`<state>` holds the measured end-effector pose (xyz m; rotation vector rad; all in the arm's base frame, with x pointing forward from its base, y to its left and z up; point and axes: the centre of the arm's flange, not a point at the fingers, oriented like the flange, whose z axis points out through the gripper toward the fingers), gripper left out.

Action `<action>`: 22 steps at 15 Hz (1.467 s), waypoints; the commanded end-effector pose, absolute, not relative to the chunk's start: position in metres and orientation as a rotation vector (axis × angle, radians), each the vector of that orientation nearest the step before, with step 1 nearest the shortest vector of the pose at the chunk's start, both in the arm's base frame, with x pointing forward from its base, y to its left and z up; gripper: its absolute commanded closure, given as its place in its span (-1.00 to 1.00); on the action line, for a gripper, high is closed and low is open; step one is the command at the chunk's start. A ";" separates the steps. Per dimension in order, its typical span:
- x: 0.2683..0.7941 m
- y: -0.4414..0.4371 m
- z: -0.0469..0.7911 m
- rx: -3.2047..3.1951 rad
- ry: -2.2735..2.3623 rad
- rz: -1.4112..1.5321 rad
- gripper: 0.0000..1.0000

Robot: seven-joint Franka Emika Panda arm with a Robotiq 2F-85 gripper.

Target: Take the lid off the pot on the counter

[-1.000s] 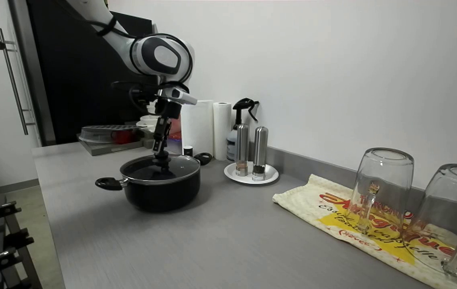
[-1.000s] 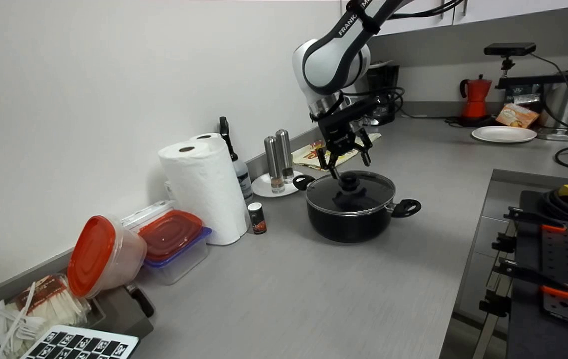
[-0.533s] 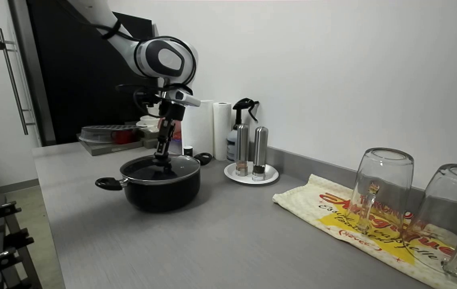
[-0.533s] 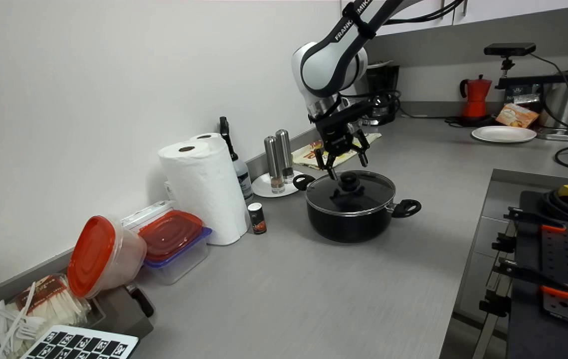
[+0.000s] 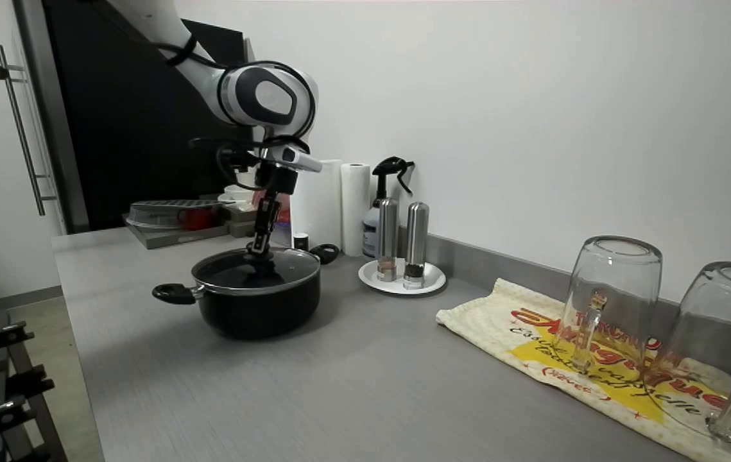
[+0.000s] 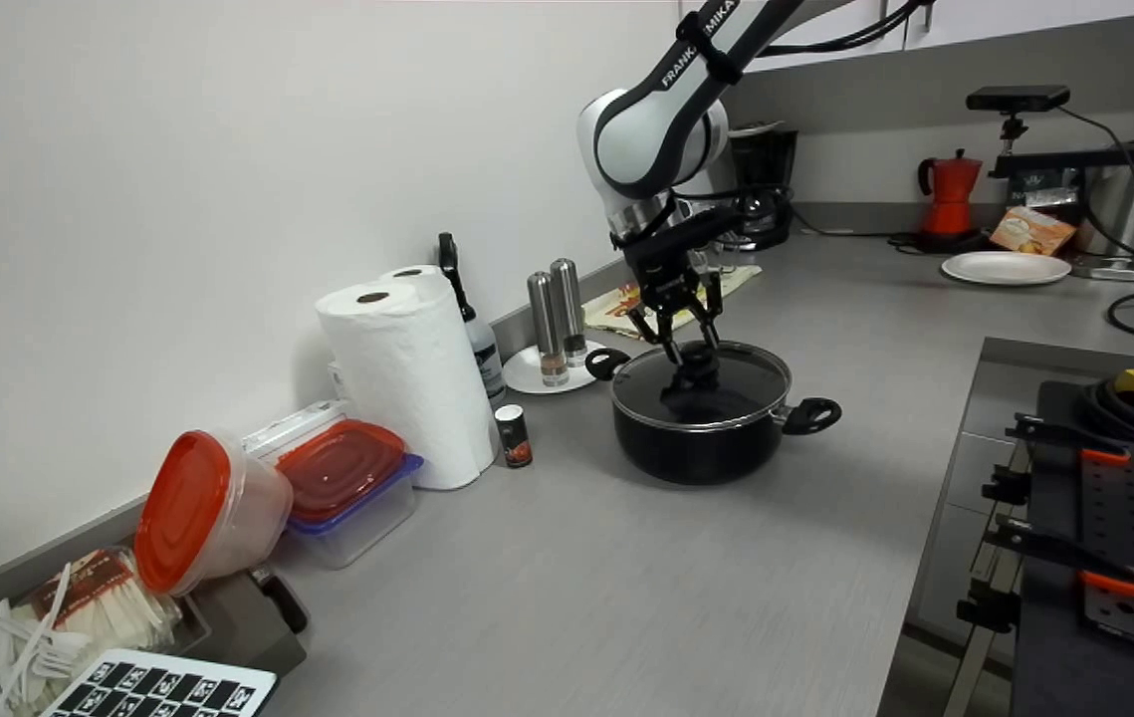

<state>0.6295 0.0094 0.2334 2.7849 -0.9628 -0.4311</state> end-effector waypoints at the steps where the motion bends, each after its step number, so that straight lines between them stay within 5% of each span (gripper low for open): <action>1: 0.637 0.013 0.232 2.784 -0.986 -0.437 0.50; 13: 0.640 0.043 0.336 2.902 -0.976 -0.275 0.50; 22: 0.590 0.219 0.379 3.027 -0.539 -0.189 0.50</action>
